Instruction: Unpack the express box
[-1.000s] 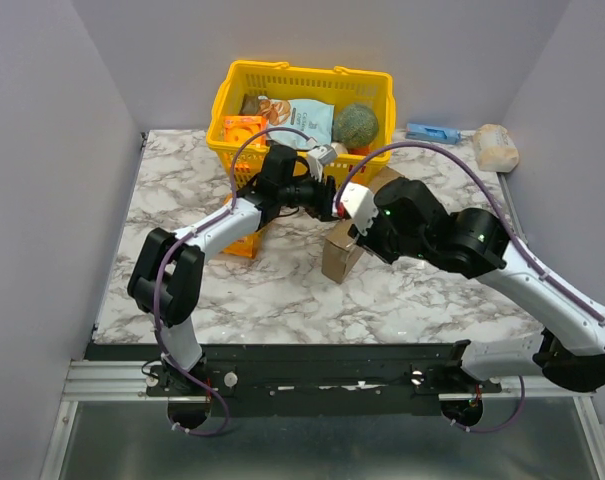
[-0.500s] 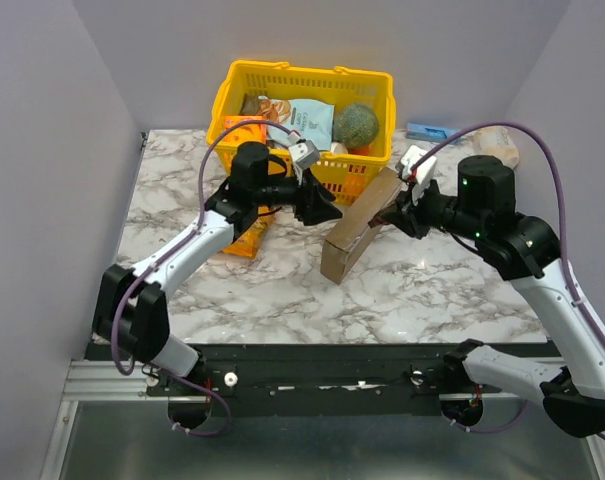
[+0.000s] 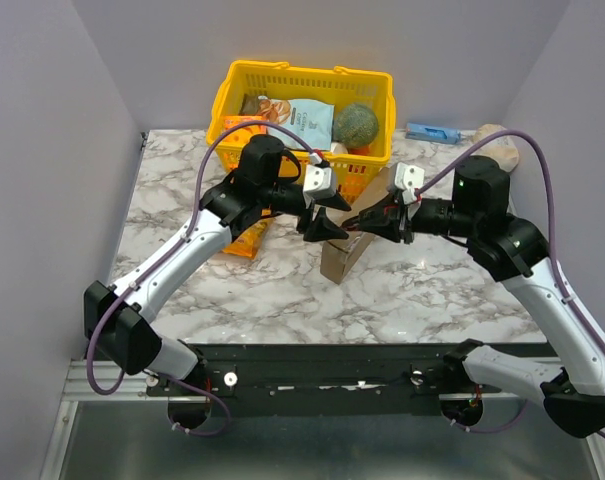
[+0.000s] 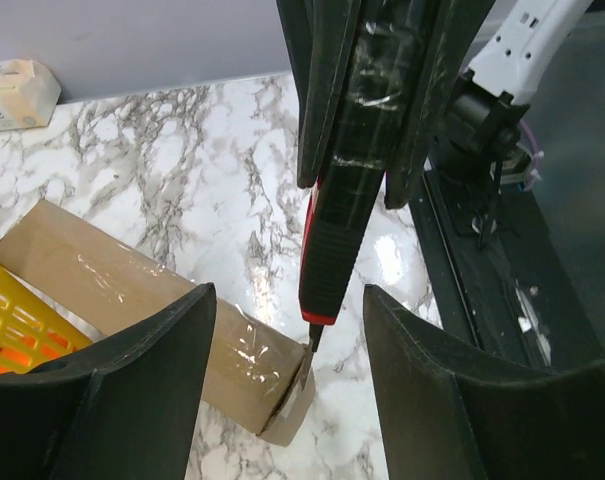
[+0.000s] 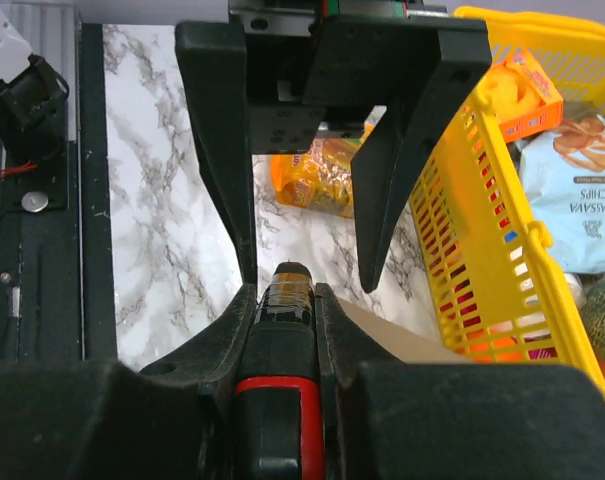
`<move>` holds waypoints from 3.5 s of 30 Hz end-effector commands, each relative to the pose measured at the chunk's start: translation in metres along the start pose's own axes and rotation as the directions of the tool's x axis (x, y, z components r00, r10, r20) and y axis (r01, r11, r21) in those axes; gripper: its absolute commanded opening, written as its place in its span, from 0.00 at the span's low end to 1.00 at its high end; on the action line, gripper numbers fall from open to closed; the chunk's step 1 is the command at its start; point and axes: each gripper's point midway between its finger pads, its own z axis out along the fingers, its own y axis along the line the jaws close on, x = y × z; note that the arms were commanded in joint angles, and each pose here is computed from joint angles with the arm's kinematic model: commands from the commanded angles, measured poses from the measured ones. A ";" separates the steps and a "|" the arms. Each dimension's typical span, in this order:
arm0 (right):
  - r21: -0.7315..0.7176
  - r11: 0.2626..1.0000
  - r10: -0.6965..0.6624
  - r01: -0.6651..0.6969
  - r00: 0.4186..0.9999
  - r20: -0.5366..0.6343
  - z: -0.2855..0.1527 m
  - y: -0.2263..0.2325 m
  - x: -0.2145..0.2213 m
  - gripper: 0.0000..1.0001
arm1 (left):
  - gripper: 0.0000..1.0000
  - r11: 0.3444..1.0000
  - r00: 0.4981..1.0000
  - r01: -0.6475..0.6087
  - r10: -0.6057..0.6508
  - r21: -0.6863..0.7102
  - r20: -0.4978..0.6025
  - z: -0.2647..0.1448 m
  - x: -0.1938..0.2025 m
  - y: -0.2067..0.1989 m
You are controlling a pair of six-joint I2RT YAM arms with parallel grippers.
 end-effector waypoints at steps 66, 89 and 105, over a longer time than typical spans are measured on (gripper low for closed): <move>0.655 0.738 0.262 -0.163 0.964 -0.055 -0.058 -0.101 0.060 1.00 | 0.99 0.765 0.704 0.118 -0.515 -0.634 -0.490 -0.198 0.167 0.015; 0.706 0.635 0.554 -0.313 0.821 -0.134 -0.056 -0.060 0.213 0.80 | 0.99 0.703 0.832 0.020 -0.406 -0.711 -0.378 0.032 0.055 0.111; 0.669 0.640 0.593 -0.379 0.796 -0.117 -0.059 -0.036 0.221 0.80 | 0.98 0.694 0.756 0.079 -0.510 -0.716 -0.411 0.061 0.111 0.114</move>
